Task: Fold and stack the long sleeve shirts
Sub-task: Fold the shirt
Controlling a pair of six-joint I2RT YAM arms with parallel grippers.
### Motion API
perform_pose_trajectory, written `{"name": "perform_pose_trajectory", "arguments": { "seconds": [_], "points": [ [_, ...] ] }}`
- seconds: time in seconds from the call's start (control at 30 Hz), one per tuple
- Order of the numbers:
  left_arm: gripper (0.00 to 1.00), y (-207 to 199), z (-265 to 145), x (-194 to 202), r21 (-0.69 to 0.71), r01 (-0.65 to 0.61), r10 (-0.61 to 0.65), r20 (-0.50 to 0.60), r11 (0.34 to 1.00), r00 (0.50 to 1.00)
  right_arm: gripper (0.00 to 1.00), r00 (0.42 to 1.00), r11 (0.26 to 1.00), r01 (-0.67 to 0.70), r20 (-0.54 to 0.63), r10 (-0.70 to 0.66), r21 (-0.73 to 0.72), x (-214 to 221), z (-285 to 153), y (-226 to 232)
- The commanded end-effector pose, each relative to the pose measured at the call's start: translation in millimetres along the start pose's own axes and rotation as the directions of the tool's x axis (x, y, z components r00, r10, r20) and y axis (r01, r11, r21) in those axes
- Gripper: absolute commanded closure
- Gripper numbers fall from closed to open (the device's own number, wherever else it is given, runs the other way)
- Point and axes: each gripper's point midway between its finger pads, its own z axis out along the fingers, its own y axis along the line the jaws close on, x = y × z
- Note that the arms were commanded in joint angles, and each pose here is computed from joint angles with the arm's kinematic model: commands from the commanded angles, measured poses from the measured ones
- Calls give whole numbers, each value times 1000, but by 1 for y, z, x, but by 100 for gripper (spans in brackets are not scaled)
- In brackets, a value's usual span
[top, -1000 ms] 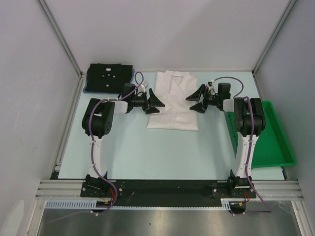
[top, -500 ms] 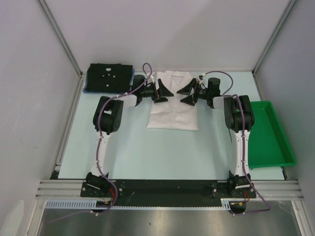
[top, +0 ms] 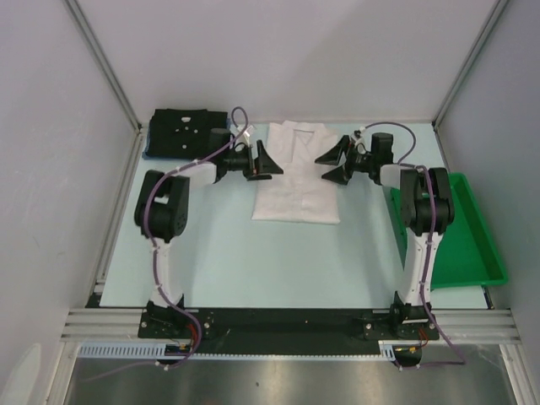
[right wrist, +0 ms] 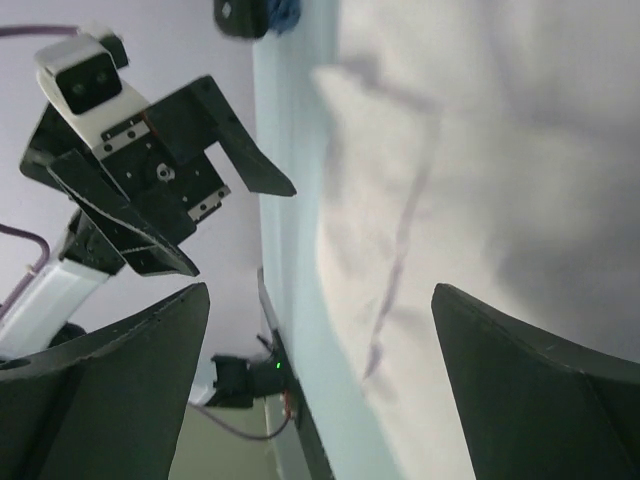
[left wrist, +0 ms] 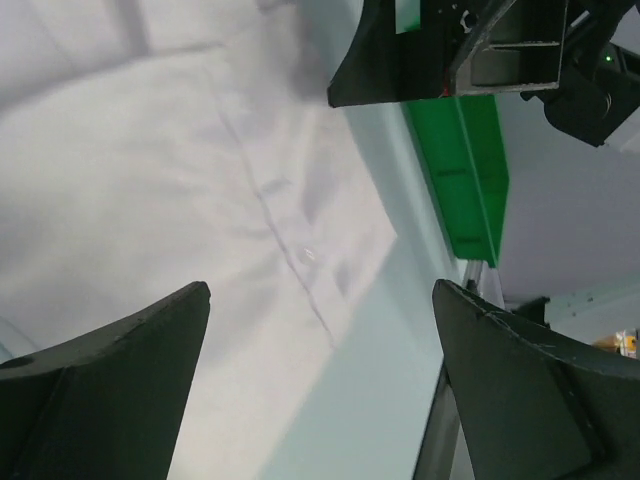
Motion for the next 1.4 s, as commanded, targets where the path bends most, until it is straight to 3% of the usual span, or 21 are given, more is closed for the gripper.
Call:
{"name": "perform_pose_trajectory", "arguments": {
  "seconds": [0.0, 0.17, 0.3, 0.4, 0.47, 0.57, 0.67, 0.73, 0.8, 0.87, 0.93, 1.13, 1.2, 1.37],
  "points": [
    [1, -82, -43, 36, 117, -95, 104, -67, 989, 992, 0, 984, 990, 119, -122, -127, -70, 67, -19, 88],
    [1, -93, -27, 93, 133, -3, 24, -160, 991, 987, 0, 969, 998, 57, -238, -64, -39, 130, -13, 69],
    [0, -56, -12, 117, 63, 146, -133, -171, 987, 976, 0, 960, 999, -39, -276, 41, 15, 148, -4, 25],
    [1, -26, -1, 129, 34, 125, -117, -181, 992, 976, 0, 947, 996, -65, -312, 81, 61, 160, 0, -13],
    [0, 2, -1, 146, -44, 191, -196, -217, 981, 956, 0, 939, 987, -96, -316, 132, 127, 164, -5, -43],
    [1, 27, -22, 155, -121, 247, -266, -176, 961, 948, 0, 938, 972, -88, -311, 155, 219, 165, -27, -72],
    [1, 14, -41, 153, -101, 158, -173, -166, 982, 971, 0, 943, 973, -69, -303, 135, 220, 154, -48, -61],
    [1, -14, -43, 145, -30, 77, -81, -162, 997, 983, 0, 948, 987, -21, -310, 71, 161, 150, -49, -28],
    [1, -38, -37, 141, 24, 4, 0, -162, 1000, 987, 0, 948, 995, 42, -317, -12, 90, 151, -42, 6],
    [1, -59, -31, 135, 65, -63, 73, -149, 996, 986, 0, 952, 998, 12, -305, 7, 62, 155, -35, 24],
    [0, -70, -19, 127, 84, -116, 125, -111, 990, 986, 0, 954, 995, 104, -285, -98, 7, 156, -21, 39],
    [1, -49, 8, 111, 44, 15, -16, 12, 999, 1000, 0, 983, 998, 62, -172, -58, 23, 160, -2, 14],
    [1, -34, 16, 119, 14, 85, -85, 6, 996, 996, 0, 988, 1000, 20, -156, -17, 20, 164, 8, 4],
    [1, 28, -4, 135, -176, 256, -246, 78, 950, 966, 0, 991, 988, -71, -103, 85, 138, 162, -4, -41]
  ]
}}
